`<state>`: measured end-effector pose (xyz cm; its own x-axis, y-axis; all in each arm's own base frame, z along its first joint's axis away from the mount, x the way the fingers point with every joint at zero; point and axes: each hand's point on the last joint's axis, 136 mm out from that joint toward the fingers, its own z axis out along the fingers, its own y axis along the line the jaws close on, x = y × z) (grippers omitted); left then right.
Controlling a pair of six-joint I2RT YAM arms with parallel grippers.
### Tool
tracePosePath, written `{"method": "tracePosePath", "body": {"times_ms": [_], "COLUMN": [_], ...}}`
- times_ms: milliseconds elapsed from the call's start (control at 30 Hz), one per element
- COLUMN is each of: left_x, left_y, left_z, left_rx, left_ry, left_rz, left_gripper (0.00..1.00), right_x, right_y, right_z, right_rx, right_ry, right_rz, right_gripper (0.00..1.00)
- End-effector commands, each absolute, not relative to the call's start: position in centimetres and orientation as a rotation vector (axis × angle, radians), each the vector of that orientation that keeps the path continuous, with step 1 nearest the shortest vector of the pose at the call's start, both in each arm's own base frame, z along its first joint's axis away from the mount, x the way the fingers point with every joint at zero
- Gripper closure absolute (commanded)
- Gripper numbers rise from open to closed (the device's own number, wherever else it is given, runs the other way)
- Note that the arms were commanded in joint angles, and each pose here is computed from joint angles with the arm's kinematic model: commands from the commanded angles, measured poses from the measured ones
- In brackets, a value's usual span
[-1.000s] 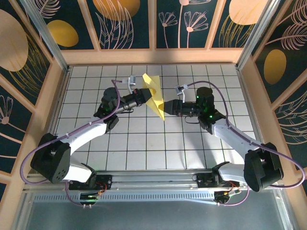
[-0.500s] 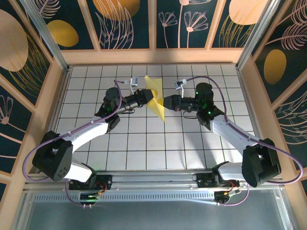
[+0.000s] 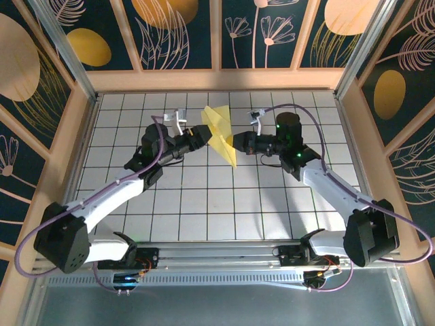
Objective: Fold a paper plane with a square sheet of paper (fold left side to right side)
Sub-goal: Turn over the paper at the center of the table.
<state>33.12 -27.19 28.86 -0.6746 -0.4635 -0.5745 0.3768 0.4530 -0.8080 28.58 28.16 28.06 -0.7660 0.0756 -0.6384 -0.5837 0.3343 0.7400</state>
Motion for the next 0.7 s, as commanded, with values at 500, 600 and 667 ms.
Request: {"method": "tracePosePath", "body": {"times_ms": [500,600,667], "left_x": [30.5,29.9,29.7], "left_y": [-10.8,-9.7,-9.3], "left_z": [28.6,28.6,28.5], "left_rx": [-0.544,-0.572,-0.581], "left_ry": [1.736,1.716,1.711], "left_rz": [-0.603,-0.572,-0.556], "left_gripper": [0.43,0.41,0.41], "right_x": [33.2,33.3,33.4], "right_y": [24.3,24.3,24.4], "right_z": [18.9,18.0,17.0], "right_rx": [-0.505,-0.541,-0.568], "right_ry": [2.331,2.309,2.303], "right_rz": [-0.233,-0.376,-0.46], "right_gripper": [1.0,1.0,1.0]}}
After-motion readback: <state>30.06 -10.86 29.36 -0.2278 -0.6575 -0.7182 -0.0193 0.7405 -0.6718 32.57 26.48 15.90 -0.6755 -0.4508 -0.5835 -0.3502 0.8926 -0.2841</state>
